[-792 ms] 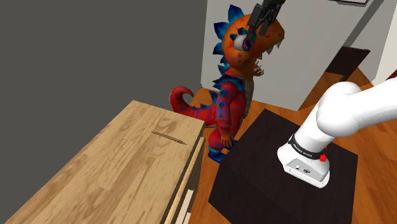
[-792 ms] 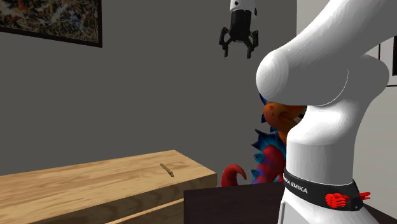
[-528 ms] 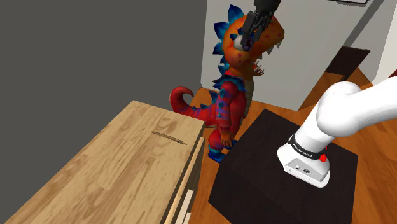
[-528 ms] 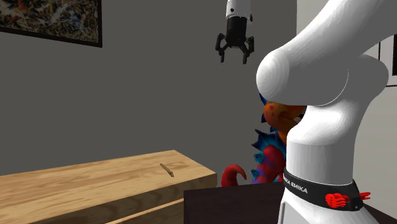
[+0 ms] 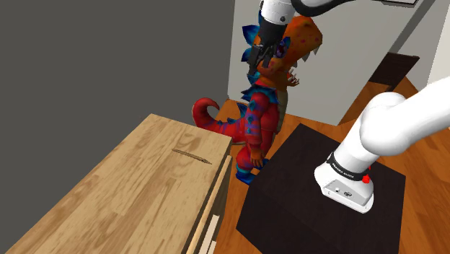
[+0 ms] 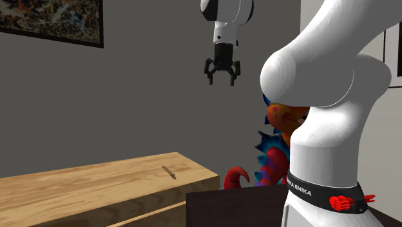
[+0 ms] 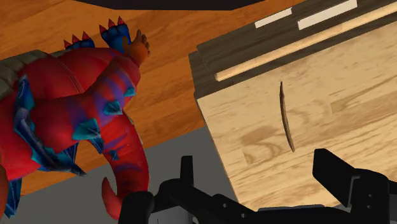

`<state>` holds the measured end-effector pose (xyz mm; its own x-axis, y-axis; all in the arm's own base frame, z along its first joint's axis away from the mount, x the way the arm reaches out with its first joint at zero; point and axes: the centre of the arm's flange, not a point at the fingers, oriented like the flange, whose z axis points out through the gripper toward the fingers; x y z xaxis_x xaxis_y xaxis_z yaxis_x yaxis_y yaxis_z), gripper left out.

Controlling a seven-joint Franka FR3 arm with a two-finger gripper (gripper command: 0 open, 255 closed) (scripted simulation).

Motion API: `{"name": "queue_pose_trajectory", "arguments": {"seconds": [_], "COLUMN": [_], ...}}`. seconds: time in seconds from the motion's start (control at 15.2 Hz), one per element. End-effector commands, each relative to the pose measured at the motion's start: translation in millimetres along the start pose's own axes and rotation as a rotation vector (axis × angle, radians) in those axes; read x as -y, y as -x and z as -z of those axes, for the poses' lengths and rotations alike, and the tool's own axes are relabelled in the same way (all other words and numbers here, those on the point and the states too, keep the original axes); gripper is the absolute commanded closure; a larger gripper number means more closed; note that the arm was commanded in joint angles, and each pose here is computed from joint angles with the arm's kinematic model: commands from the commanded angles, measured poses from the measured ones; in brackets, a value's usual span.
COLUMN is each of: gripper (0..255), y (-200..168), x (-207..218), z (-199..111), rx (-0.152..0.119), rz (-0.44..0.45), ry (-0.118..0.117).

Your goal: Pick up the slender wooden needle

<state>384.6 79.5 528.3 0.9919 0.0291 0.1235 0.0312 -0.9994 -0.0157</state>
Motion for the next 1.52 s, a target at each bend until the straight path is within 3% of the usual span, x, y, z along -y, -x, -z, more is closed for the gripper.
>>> {"name": "queue_pose_trajectory", "arguments": {"seconds": [0.0,1.45], "gripper": [0,0], "y": [-10.4,-93.0], "x": [12.5,149.0], "z": [-24.1,-271.3], "rx": [0.003,0.051], "rz": [0.019,0.224], "ry": [0.001,0.023]}}
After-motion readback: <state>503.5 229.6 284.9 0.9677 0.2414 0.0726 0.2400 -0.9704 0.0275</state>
